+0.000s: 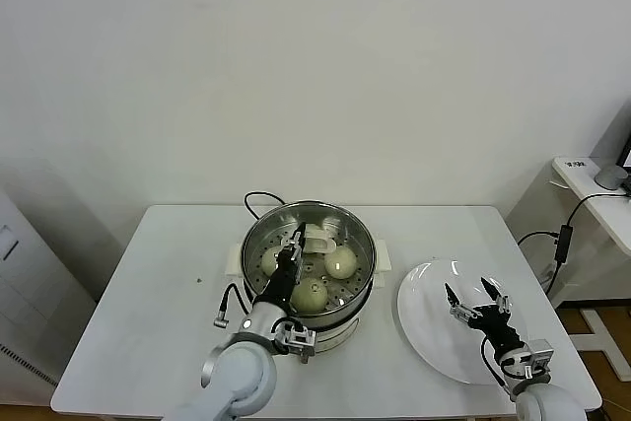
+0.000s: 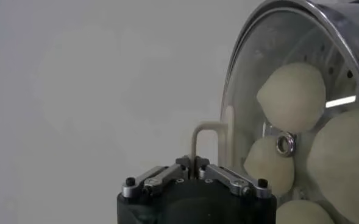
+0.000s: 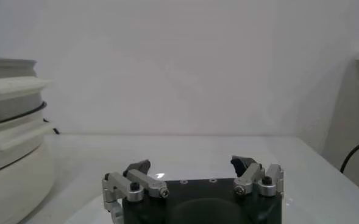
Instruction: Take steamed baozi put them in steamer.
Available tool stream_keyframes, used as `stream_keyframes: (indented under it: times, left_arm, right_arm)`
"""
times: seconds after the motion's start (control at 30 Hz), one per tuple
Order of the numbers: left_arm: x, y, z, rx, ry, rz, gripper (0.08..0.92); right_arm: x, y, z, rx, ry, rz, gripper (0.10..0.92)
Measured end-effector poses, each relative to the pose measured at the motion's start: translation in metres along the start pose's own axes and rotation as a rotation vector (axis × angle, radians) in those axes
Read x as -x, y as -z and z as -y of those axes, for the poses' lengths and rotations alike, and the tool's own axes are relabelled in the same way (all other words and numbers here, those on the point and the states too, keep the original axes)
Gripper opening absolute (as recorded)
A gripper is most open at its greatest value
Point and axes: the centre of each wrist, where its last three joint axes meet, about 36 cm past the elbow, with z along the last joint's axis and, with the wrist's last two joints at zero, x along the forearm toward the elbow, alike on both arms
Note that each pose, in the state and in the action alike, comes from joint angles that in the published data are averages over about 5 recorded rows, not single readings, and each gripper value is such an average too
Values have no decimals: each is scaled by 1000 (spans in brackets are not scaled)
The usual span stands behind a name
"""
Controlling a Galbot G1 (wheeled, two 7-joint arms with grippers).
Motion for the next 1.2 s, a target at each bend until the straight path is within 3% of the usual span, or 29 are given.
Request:
stream_keyframes:
  times: [0.23, 0.57, 0.7, 0.87, 1.03, 1.2]
  left_arm:
    - [-20, -7, -21, -130, -29, 53, 465]
    - [-42, -35, -76, -511, -79, 274, 750]
    - [-44, -55, -95, -747, -61, 307, 812]
    - [-46, -87, -110, -1050, 17, 243, 822]
    - [-52, -121, -108, -1259, 81, 98, 823]
    - [-60, -153, -90, -1355, 104, -47, 823]
  right_arm:
    - [-1, 1, 2, 0, 4, 2, 823]
    - [-4, 1, -3, 31, 0, 3, 823]
    - [-5, 5, -2, 41, -16, 22, 823]
    - [-3, 12, -2, 47, -26, 55, 823]
    - [0, 18, -4, 47, -35, 78, 823]
    - [0, 20, -9, 41, -36, 85, 823]
